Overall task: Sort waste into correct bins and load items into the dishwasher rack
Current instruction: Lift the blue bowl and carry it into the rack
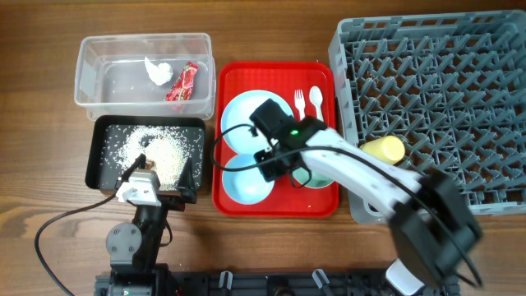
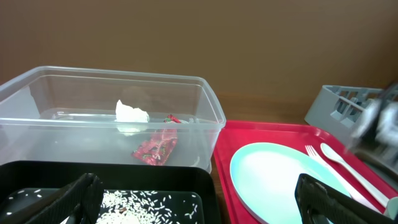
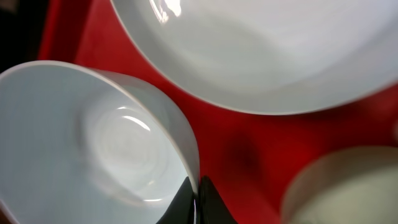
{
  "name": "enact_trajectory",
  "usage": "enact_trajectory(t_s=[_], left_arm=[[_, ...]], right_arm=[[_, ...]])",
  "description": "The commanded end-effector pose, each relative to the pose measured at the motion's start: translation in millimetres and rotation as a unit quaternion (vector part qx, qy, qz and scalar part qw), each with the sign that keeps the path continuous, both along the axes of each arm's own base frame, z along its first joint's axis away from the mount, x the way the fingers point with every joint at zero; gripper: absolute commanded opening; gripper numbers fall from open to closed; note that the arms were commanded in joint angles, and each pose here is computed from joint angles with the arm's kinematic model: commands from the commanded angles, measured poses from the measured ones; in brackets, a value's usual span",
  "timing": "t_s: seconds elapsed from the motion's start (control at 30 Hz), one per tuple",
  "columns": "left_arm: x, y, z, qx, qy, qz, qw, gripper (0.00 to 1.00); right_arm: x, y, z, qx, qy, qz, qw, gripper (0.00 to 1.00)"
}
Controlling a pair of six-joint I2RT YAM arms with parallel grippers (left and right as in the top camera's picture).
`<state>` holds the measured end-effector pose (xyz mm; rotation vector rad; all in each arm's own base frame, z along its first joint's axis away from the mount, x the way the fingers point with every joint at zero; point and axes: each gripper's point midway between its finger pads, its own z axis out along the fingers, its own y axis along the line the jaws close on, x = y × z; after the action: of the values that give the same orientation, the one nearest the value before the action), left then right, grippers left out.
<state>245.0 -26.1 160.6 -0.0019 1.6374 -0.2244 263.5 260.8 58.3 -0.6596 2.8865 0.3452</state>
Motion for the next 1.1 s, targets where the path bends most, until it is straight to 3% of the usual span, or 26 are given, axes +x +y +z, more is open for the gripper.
enact_trajectory(t_s=[0.0,0.17,0.23,0.3,0.4,0.5,0.77,1.07], left_arm=[[0,3,-2,0.006,0.001,0.007,1.0,1.0],[0,3,-2,0.006,0.001,0.007,1.0,1.0],[0,3,-2,0.006,0.001,0.007,1.0,1.0],[0,3,-2,0.006,0.001,0.007,1.0,1.0],[0,3,-2,0.006,0.001,0.007,1.0,1.0],[0,3,-2,0.006,0.001,0.007,1.0,1.0],[0,3,-2,0.006,0.001,0.007,1.0,1.0],[0,3,-2,0.006,0.001,0.007,1.0,1.0]], right_arm=[[35,-32,87,0.024,-0.139,-0.082,0.987,0.04],[64,-120,175,-0.037,-0.316,-0.208,0.925,0.04],[67,-168,203,-0.089,-0.372,-0.28,0.881,0.04],[61,-230,231,-0.17,-0.42,-0.359,0.816,0.04],[49,-286,254,-0.261,-0.447,-0.423,0.744,0.04],[40,-320,265,-0.319,-0.452,-0.465,0.691,0.04],[44,-373,262,-0.402,-0.431,-0.522,0.616,0.04],[84,-386,202,-0.497,-0.353,-0.459,0.646,0.04]])
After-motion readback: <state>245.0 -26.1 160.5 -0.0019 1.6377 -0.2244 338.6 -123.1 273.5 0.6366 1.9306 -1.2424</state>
